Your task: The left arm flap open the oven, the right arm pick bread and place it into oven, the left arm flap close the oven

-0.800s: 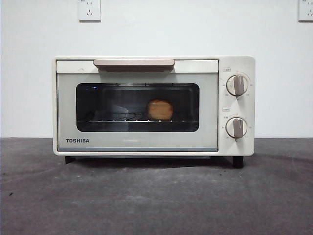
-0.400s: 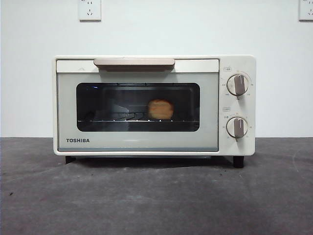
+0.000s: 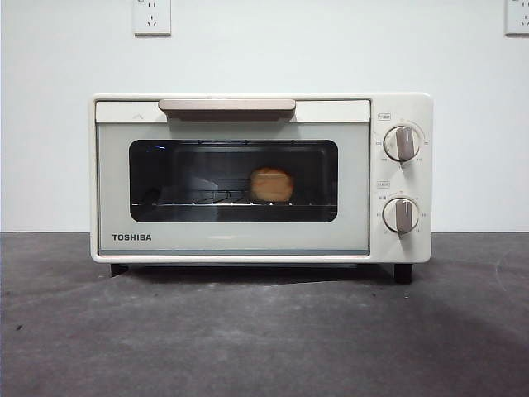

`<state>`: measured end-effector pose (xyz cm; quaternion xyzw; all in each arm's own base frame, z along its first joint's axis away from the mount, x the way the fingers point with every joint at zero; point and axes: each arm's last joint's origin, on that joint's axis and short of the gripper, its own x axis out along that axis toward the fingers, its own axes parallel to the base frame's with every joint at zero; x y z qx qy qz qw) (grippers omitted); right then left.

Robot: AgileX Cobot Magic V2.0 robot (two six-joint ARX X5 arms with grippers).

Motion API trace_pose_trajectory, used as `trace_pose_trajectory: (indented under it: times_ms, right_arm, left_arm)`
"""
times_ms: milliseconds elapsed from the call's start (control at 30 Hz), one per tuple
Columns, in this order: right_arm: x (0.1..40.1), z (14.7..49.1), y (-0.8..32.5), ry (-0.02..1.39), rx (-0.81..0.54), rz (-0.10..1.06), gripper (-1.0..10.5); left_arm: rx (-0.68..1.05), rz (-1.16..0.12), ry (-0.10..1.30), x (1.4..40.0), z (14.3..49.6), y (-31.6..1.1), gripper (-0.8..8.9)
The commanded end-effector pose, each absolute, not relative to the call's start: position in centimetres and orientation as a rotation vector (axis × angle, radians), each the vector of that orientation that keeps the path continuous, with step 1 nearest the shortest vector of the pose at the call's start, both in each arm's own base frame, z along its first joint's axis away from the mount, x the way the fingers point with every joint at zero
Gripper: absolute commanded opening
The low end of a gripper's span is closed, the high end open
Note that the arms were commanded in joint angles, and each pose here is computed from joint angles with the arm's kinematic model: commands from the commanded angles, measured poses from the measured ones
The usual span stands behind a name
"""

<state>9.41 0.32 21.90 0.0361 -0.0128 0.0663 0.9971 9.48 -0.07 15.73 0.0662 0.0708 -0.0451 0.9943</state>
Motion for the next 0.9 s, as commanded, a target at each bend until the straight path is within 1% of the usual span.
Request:
trace_pose_trajectory:
  times_ms: [33, 333, 467, 700, 900]
  right_arm:
    - [9.4, 20.8, 0.2, -0.029, 0.064, 0.103, 0.1]
    - [9.6, 17.4, 0.2, 0.009, 0.072, 0.086, 0.1]
    - [9.7, 16.2, 0.2, 0.046, 0.104, 0.085, 0.1]
    - [9.6, 14.9, 0.2, 0.177, 0.112, 0.078, 0.1]
    - [9.6, 15.2, 0.2, 0.155, 0.125, 0.086, 0.1]
  left_arm:
    - [0.129, -0.089, 0.167, 9.6, 15.0, 0.0, 0.19]
    - [0.129, -0.089, 0.167, 9.6, 15.0, 0.0, 0.19]
    - [0.129, -0.089, 0.167, 9.6, 15.0, 0.0, 0.19]
    - [0.129, -0.089, 0.167, 9.6, 15.0, 0.0, 0.19]
    - [0.129, -0.089, 0.167, 9.6, 15.0, 0.0, 0.19]
